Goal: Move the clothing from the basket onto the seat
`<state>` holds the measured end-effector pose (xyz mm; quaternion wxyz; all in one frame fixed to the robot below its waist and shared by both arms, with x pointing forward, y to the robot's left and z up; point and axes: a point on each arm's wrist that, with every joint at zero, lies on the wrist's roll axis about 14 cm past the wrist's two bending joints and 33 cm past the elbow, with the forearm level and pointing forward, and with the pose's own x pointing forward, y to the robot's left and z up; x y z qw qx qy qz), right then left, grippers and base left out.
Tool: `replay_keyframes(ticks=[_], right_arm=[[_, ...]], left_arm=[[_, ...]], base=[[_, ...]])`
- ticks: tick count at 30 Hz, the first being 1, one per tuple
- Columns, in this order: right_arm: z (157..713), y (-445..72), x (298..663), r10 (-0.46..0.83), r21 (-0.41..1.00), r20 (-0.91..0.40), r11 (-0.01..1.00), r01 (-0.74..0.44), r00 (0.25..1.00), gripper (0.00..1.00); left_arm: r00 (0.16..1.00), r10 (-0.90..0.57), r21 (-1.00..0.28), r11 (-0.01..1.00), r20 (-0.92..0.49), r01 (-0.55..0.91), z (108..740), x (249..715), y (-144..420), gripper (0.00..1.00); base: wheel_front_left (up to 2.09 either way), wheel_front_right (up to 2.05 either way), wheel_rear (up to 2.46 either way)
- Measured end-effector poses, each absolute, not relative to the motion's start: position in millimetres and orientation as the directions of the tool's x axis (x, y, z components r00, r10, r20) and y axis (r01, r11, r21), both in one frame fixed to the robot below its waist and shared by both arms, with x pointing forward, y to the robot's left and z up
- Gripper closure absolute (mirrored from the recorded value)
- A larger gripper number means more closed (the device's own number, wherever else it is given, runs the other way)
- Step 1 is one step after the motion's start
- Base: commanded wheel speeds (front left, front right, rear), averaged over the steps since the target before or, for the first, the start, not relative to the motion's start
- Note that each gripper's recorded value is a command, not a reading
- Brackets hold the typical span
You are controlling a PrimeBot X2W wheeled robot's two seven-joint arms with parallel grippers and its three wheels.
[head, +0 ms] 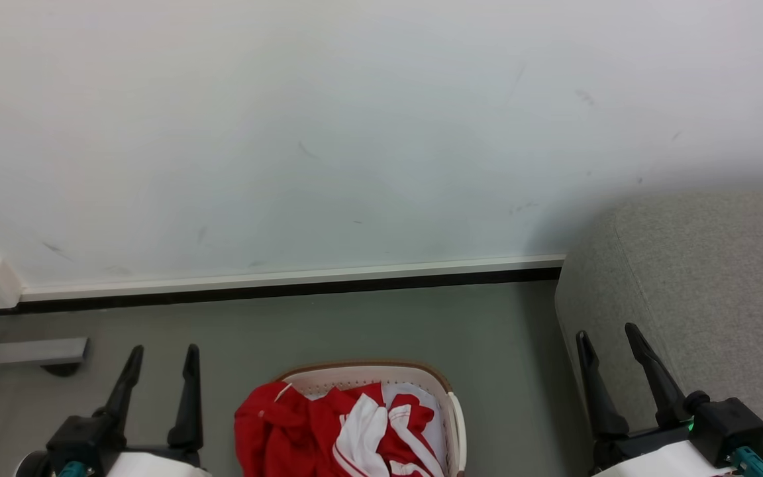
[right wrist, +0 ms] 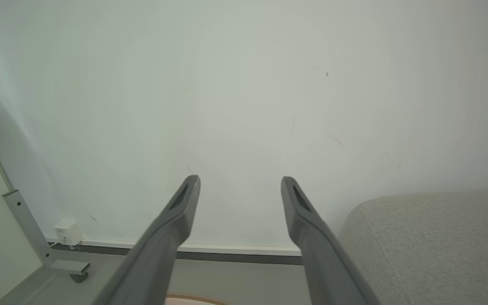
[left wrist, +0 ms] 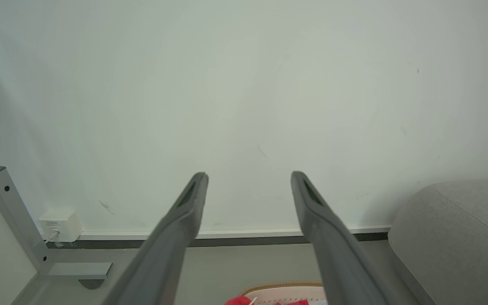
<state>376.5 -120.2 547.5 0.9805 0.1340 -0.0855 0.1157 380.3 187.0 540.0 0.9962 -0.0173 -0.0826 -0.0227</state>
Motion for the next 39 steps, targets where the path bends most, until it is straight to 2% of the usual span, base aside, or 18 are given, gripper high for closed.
replay_keyframes(ticks=[14,39], right_arm=[[555.8,-116.1,374.9,0.225,0.165,0.233,0.95,-0.266,0.946,0.0],[554.9,-120.1,375.3,0.213,0.172,0.232,0.951,-0.255,0.949,0.0]], left_arm=[[0.978,-0.075,0.07,0.996,0.193,0.063,545.5,380.4,181.5,0.0],[0.979,-0.082,0.058,0.996,0.185,0.072,542.6,383.1,179.3,0.0]], base=[[0.0,0.0,0.0],[0.0,0.0,0.0]])
